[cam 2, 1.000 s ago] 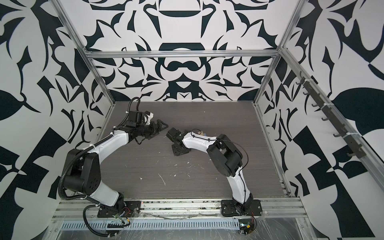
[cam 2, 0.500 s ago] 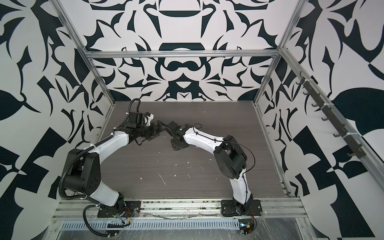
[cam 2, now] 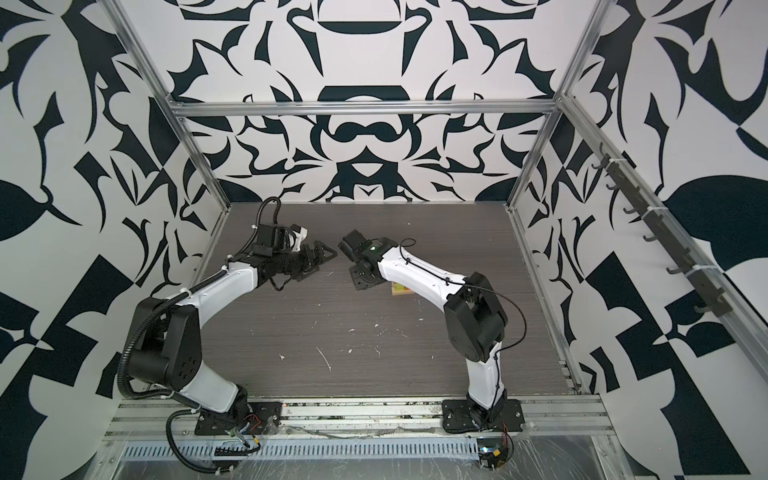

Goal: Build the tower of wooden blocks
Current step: 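Carry the blue cube with the right gripper over the tower, then lower the blue cube onto the wood cube atop the tower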

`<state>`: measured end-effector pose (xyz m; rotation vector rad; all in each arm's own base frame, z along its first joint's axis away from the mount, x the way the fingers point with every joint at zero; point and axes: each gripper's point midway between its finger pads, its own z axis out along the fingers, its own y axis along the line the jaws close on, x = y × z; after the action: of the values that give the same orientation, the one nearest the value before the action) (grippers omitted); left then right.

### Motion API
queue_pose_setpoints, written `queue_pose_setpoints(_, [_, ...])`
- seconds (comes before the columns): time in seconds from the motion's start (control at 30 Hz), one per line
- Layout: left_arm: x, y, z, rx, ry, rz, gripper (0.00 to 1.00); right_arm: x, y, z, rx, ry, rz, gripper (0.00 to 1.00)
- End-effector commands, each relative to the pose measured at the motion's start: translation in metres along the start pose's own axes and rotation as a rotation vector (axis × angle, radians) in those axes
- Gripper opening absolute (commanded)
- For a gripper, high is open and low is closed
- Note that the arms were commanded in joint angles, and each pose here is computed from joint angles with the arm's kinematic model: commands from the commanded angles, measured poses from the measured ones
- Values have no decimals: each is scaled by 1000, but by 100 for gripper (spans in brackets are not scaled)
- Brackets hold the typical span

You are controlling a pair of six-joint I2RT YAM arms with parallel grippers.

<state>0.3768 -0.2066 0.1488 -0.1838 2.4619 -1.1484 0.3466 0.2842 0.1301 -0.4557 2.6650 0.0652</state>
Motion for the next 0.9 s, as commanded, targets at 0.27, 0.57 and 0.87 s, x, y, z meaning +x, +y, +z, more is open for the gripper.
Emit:
queue_pose_setpoints(0.27, [1,-2,-1,15,0,-2,100,-32,-62,-54,46,-130,81,34])
queue_pose_setpoints(0.57, [-1,-4,-1,16,0,-3,99,-28,-94,-50,52,-138,129,33])
queue_pose_setpoints(0.87, [-4,-5,1,18,3,-2,99,-17,-99,-31,17,-116,114,32])
